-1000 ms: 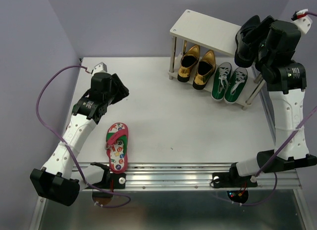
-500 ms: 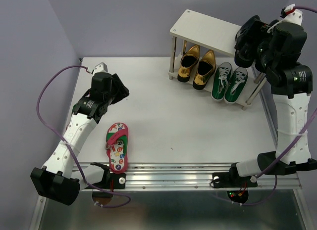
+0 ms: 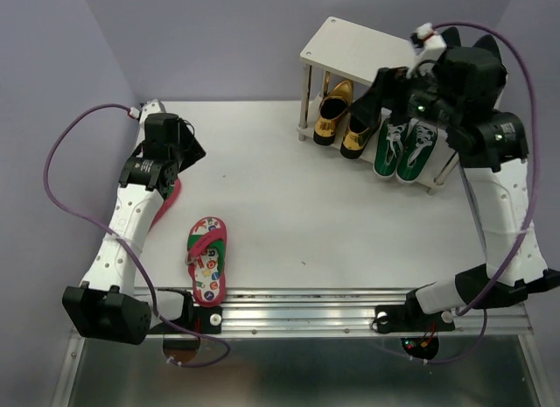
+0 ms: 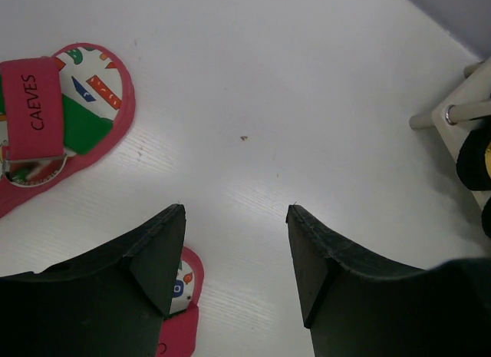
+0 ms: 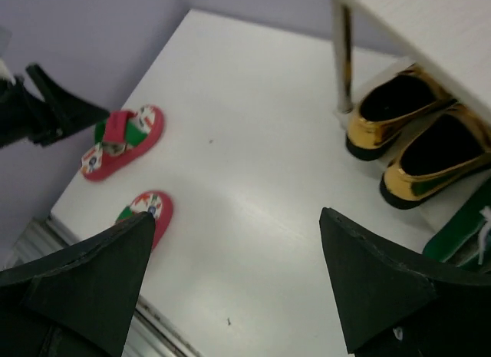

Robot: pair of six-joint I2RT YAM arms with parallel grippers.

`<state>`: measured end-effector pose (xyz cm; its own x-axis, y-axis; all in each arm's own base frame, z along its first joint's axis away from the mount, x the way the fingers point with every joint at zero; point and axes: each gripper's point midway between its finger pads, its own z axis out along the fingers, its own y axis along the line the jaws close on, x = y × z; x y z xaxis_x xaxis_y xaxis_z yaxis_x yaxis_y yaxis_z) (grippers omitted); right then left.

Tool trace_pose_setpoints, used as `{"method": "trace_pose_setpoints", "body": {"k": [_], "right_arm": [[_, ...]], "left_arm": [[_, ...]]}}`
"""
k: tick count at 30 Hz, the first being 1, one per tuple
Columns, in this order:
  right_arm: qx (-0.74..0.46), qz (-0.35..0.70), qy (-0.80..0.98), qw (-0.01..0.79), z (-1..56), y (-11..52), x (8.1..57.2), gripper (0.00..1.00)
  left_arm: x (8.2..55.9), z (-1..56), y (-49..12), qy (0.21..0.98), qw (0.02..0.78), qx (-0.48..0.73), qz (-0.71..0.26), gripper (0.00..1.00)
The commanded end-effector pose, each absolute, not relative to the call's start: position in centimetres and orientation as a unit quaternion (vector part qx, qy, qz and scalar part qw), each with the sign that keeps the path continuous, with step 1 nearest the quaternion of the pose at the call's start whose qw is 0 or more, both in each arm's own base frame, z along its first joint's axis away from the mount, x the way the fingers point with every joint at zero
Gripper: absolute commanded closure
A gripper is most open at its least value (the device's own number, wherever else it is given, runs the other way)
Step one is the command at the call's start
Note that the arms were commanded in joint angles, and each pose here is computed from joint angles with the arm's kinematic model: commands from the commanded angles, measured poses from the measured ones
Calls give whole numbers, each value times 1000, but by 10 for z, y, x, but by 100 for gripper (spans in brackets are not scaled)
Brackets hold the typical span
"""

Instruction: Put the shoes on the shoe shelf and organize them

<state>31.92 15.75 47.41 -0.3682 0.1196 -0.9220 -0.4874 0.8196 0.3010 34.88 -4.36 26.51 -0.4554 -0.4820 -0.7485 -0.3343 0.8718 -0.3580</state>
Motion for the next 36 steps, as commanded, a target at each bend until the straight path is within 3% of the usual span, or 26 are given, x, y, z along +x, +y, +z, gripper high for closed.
{"method": "trace_pose_setpoints", "body": {"k": [1, 7, 11, 16, 19, 31, 34, 36], "right_arm": [[-210, 290, 795, 489, 436, 229, 304, 5], [-249, 296, 820, 421, 365, 287, 294, 2], [-252, 311, 838, 371, 309, 306, 277, 0], [-234, 305, 847, 367, 289, 299, 273, 0], [-230, 302, 849, 367, 285, 294, 270, 0], [-219, 301, 854, 363, 274, 288, 264, 0], [-216, 300, 855, 365, 275, 287, 264, 0], [-215, 299, 855, 365, 275, 287, 265, 0]], "left_arm": [[350, 265, -21, 855, 457, -245, -34, 33], [341, 238, 14, 864, 423, -267, 63, 32], [329, 208, 30, 869, 392, -284, 103, 18], [328, 178, 65, 863, 372, -326, 104, 4], [335, 165, 77, 864, 359, -338, 100, 1], [362, 118, 112, 862, 328, -379, 79, 3], [368, 97, 109, 867, 318, -380, 60, 8], [372, 86, 102, 871, 310, -379, 42, 18]]}}
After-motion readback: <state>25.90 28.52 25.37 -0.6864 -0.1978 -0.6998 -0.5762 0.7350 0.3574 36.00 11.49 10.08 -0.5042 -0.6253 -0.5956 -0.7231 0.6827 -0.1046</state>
